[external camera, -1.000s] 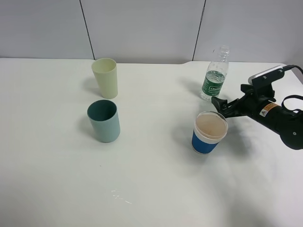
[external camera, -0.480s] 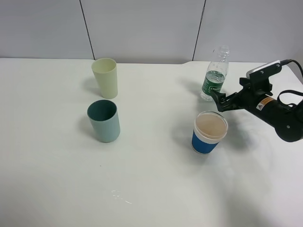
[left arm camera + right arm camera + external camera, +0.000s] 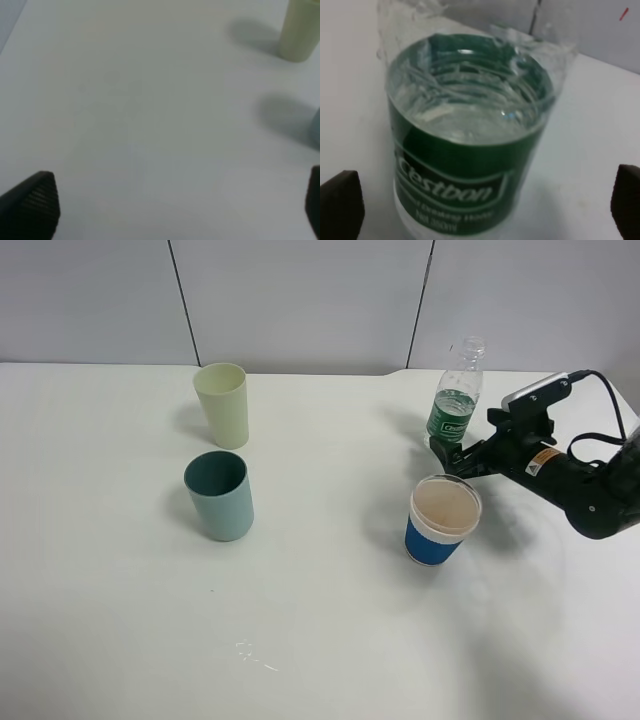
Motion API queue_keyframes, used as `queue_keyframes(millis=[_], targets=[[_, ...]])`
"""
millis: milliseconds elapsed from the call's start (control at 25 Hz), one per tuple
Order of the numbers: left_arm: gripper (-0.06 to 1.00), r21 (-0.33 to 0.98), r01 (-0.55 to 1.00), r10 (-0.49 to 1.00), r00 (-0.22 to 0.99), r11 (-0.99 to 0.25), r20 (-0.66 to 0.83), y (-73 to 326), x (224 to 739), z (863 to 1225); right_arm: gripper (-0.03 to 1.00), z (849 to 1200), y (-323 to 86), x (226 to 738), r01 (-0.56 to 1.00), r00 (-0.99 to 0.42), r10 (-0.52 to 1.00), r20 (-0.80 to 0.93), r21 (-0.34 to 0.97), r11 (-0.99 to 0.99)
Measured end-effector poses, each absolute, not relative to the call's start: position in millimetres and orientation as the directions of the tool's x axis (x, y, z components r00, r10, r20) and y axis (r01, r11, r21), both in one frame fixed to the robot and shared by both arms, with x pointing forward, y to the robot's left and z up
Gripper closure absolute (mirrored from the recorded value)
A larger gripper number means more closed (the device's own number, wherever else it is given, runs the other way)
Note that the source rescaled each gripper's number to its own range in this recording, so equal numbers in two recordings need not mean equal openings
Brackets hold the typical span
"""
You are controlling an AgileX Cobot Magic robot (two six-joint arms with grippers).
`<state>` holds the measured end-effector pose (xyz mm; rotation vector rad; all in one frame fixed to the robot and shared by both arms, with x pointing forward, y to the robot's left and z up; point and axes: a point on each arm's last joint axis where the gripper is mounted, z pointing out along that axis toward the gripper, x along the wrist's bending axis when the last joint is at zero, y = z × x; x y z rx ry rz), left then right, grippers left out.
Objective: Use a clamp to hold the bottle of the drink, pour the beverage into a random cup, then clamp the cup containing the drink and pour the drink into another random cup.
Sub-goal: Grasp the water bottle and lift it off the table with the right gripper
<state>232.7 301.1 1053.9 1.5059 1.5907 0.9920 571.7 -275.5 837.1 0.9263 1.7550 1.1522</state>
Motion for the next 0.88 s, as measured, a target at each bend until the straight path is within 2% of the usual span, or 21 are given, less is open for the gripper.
queue_keyframes(millis=[320,880], targets=[[-0.06,0.896,0.444,0.998,-0.058,0.021,0.005,301,233,1054,-0.03,845,-266,588,0.068,-0.402,0.878,-0.261,0.947,0.313],[-0.06,0.896,0.444,0.998,-0.058,0.021,0.005,301,233,1054,-0.03,827,-260,590,0.102,-0.425,0.872,-0.242,0.945,0.311]])
